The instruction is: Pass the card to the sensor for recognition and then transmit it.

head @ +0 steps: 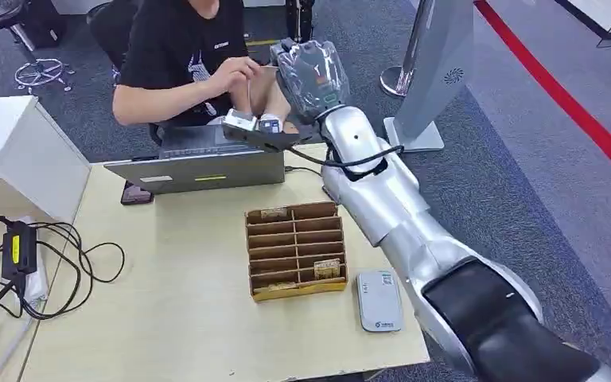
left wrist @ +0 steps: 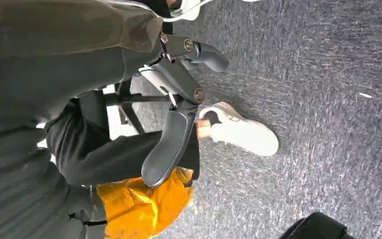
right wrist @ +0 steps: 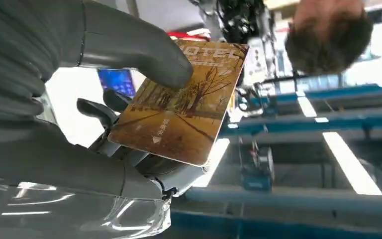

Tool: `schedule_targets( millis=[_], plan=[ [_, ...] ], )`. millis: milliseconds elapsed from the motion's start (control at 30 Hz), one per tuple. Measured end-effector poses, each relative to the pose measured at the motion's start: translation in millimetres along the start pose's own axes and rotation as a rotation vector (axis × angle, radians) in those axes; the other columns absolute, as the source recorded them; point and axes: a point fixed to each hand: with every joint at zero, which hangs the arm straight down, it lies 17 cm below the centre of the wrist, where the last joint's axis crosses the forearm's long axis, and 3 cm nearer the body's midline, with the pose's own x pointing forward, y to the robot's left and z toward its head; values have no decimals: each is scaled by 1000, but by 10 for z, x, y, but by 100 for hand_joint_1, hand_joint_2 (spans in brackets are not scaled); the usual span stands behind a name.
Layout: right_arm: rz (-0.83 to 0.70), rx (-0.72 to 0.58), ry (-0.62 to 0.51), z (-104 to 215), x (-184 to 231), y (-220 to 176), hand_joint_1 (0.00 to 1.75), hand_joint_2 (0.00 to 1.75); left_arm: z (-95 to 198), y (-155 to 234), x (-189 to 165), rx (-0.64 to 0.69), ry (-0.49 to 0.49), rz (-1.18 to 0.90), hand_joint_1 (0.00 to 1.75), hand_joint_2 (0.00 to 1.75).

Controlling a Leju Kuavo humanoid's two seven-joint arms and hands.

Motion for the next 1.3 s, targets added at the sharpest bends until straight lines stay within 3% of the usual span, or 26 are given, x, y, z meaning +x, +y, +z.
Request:
schedule_targets(
  millis=[100,233,400,533,867,1300],
  plan=[
    [-56,-22,-15,358,122,78,175,175,-26,-72,-45,10,-5,44,0,175],
    [-319,60,5,1018,171,388,175,175,-65,-259,-212,5,12,113,0,175],
    [-634,110,2,1676,134,479,175,175,-93,-452,-415,-4,36,178,0,175],
    [-767,148,27,2171,-41,540,175,175,-102,-566,-526,-12,48,220,0,175],
    [-840,272,106,3042,-530,691,175,175,-107,-667,-629,-19,60,253,0,175],
    [-792,634,38,3709,-635,1013,175,175,-101,-655,-629,-32,58,201,0,175]
  ],
)
